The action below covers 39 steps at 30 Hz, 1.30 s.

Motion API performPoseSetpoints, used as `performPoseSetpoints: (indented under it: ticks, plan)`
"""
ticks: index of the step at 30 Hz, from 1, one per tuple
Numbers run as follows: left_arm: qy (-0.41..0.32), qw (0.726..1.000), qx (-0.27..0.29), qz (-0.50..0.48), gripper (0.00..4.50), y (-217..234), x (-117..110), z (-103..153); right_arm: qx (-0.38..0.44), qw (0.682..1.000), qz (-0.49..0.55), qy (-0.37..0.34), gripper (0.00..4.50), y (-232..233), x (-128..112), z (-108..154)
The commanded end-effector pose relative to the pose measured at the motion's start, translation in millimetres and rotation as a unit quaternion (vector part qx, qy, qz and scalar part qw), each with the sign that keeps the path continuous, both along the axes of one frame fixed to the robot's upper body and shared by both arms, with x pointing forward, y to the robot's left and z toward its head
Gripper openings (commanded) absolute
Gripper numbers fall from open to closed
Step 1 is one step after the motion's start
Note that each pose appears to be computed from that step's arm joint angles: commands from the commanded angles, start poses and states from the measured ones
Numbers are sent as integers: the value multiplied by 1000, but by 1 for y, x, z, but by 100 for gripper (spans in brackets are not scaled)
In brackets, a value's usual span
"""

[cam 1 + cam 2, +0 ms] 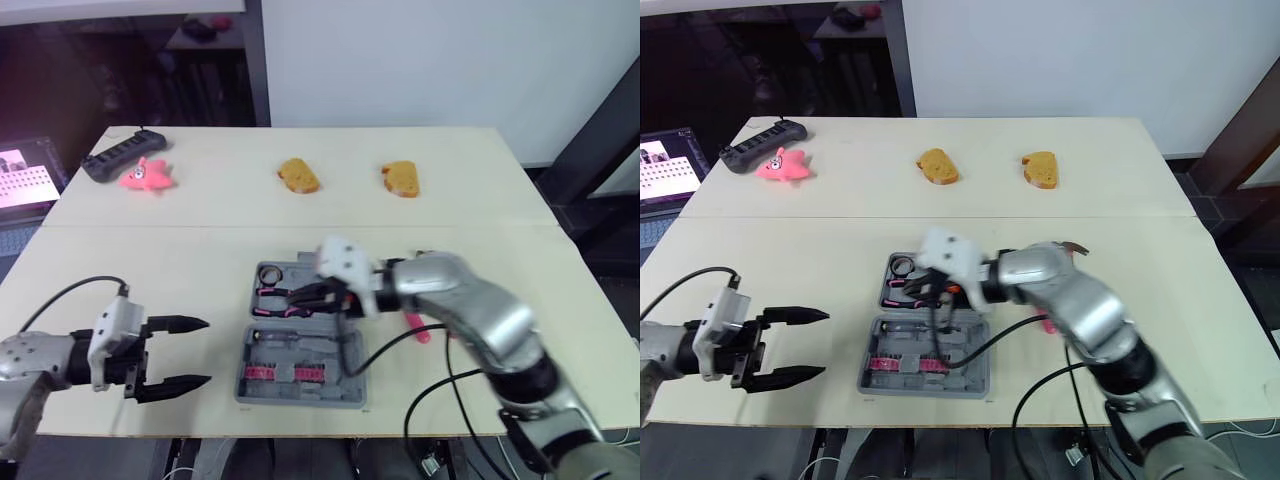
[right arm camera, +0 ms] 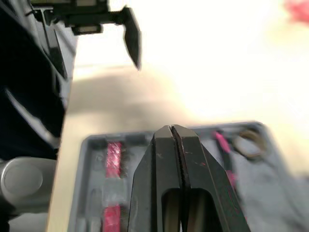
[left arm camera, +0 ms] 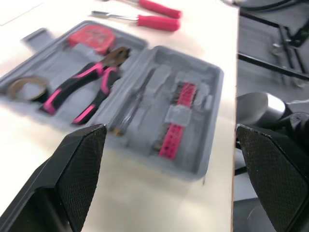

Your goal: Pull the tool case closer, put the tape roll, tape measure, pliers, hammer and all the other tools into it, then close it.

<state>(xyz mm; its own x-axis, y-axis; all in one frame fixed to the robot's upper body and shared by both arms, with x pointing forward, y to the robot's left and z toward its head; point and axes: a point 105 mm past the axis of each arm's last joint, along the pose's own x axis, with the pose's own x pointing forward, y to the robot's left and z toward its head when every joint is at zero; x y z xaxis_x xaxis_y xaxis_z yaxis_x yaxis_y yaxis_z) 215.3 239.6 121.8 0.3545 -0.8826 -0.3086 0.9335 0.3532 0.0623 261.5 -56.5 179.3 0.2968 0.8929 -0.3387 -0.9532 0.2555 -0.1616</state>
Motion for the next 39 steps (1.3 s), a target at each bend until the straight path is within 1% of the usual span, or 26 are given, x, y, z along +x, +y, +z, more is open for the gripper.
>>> performPoseSetpoints:
  ticks: [1,3,4,6,7,8,10,11,12,13,14,17,22,24,26,28,32,33,34,35,37,39]
  plan:
    - [-11,999,11,48,450,25,2,5,-6,999,-50,-1,2,-47,-5,-5]
    - [-8,996,22,87,450,46,0,2,-35,991,-129,14,2,-101,-3,-25]
    - [-6,993,28,110,450,59,-1,0,-51,983,-173,22,26,-131,-5,-36]
    - [3,989,43,140,450,78,-5,-5,-74,967,-242,29,87,-176,-11,-52]
    - [5,987,54,149,450,86,-7,-7,-83,961,-262,30,126,-190,-15,-57]
    - [-2,984,66,165,450,96,-7,-7,-85,956,-280,37,184,-206,-22,-62]
    - [-6,976,65,206,450,116,-6,-3,-89,945,-310,51,272,-234,-39,-72]
    - [-6,975,66,214,450,122,-7,-3,-90,942,-319,57,323,-243,-46,-76]
    - [-4,974,68,216,450,125,-8,-4,-98,937,-329,58,385,-251,-50,-82]
    - [-2,974,69,215,450,126,-9,-5,-102,935,-334,59,421,-256,-54,-86]
    - [-1,974,68,216,450,127,-10,-6,-101,933,-339,60,445,-260,-57,-90]
    - [-2,974,69,216,450,128,-10,-8,-94,931,-348,59,445,-263,-58,-96]
    - [-4,977,63,203,450,118,-4,-12,-80,934,-344,49,445,-250,-53,-97]
    - [-8,979,59,196,450,113,-1,-12,-77,933,-349,42,445,-246,-50,-96]
    - [-14,981,56,187,450,108,2,-12,-64,925,-372,40,445,-241,-40,-94]
    - [-19,985,46,164,450,90,7,-12,-42,908,-414,51,445,-232,-25,-92]
    - [-17,991,37,124,450,62,7,-13,-26,878,-476,46,445,-222,-1,-84]
    - [-18,993,30,112,450,52,8,-12,-16,870,-491,42,445,-216,8,-80]
    - [-24,995,24,95,450,38,10,-10,-10,856,-515,36,445,-211,20,-75]
    - [-33,996,14,82,450,25,12,-7,-19,833,-552,28,445,-213,33,-72]
    - [-50,997,1,55,450,1,14,-2,-8,802,-597,33,445,-208,57,-64]
    - [-60,997,-6,42,450,-14,14,2,-4,787,-616,44,445,-202,71,-61]
